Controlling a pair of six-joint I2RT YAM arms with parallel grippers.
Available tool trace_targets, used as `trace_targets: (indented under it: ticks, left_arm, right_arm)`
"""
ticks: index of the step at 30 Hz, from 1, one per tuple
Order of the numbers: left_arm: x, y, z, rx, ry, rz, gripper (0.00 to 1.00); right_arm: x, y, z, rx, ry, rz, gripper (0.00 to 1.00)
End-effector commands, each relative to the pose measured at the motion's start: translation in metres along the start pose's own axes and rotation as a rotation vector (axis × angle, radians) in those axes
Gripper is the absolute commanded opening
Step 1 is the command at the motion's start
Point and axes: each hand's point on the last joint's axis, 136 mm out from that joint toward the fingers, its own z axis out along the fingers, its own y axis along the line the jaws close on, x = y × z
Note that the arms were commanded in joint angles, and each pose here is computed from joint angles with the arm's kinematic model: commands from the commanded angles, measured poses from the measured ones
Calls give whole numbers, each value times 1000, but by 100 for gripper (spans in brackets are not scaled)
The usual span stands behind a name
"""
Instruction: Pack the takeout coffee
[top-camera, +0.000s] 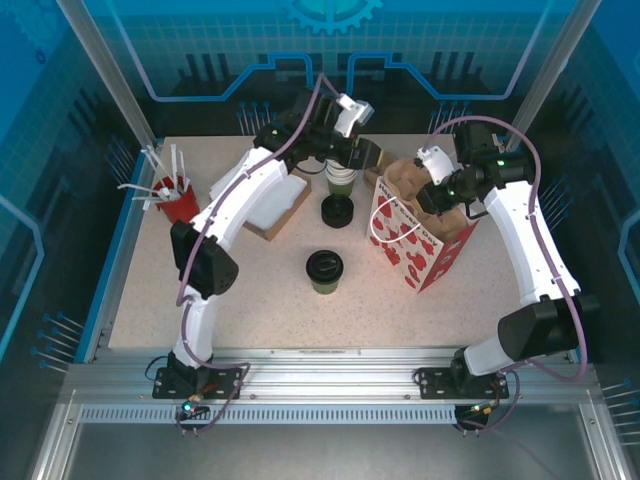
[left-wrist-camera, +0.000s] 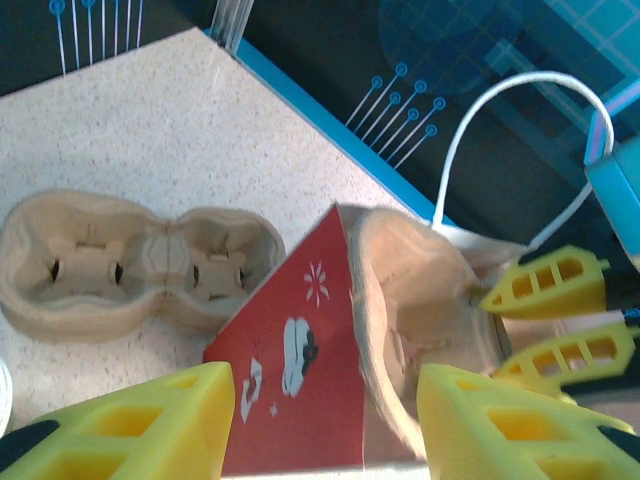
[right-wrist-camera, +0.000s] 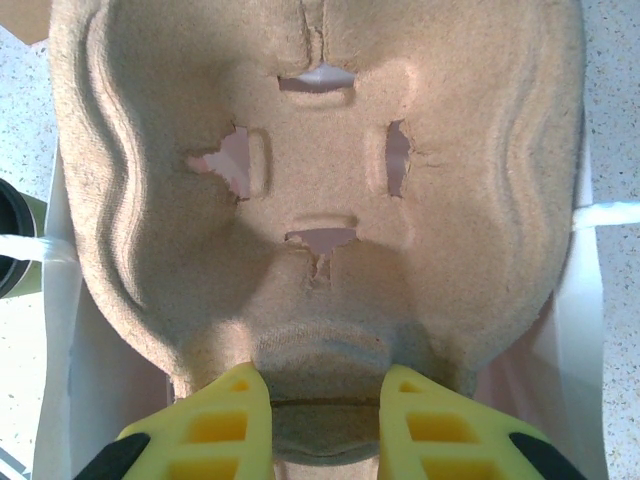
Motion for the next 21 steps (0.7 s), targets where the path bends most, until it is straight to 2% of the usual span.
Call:
trace_targets:
  ticks: [1, 8, 15, 21]
  left_arm:
    - [-3, -17, -22, 33, -30, -9, 53]
    - [21, -23, -23, 86, 7, -15, 56]
    - [30, -18, -6, 121, 51, -50, 48]
    - [36, -19, 2, 144, 73, -58, 47]
  right_arm:
    - [4, 8, -5, -6, 9, 2, 20]
    - [3, 9, -5, -10, 4, 1, 19]
    - [3, 10, -6, -7, 1, 0, 19]
    - [3, 9, -6, -1, 1, -1, 19]
